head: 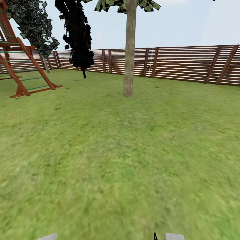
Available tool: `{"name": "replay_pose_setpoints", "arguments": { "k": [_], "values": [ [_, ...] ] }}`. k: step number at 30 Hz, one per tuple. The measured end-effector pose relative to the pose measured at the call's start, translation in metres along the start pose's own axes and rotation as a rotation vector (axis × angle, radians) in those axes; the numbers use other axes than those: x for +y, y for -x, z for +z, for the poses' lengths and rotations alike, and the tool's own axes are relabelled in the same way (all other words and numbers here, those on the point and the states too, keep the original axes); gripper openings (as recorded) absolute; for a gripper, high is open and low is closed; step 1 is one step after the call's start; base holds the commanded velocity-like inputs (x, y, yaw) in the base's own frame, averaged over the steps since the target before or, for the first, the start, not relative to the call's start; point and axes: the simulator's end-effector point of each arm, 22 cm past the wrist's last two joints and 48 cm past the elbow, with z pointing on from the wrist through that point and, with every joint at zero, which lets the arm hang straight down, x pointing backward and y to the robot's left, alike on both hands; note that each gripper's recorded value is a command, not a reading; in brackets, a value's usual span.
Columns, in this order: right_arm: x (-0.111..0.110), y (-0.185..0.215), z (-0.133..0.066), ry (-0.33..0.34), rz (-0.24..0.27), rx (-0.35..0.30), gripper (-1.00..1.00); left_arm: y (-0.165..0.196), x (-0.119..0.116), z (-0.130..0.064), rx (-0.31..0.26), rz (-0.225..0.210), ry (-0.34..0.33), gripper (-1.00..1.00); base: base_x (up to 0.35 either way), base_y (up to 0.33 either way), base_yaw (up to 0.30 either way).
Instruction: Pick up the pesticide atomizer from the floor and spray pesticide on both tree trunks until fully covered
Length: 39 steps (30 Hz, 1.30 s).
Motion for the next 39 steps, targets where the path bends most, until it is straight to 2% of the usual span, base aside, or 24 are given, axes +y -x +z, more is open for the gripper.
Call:
{"name": "replay_pose_setpoints", "arguments": {
  "k": [39],
  "values": [
    [0.0000, 0.0001, 0.0000, 0.000, 0.000, 0.000, 1.00, 0.0000, 0.0000, 0.0000, 0.000, 0.000, 0.000, -1.00, 0.340, 0.000, 0.000]
  ]
}}
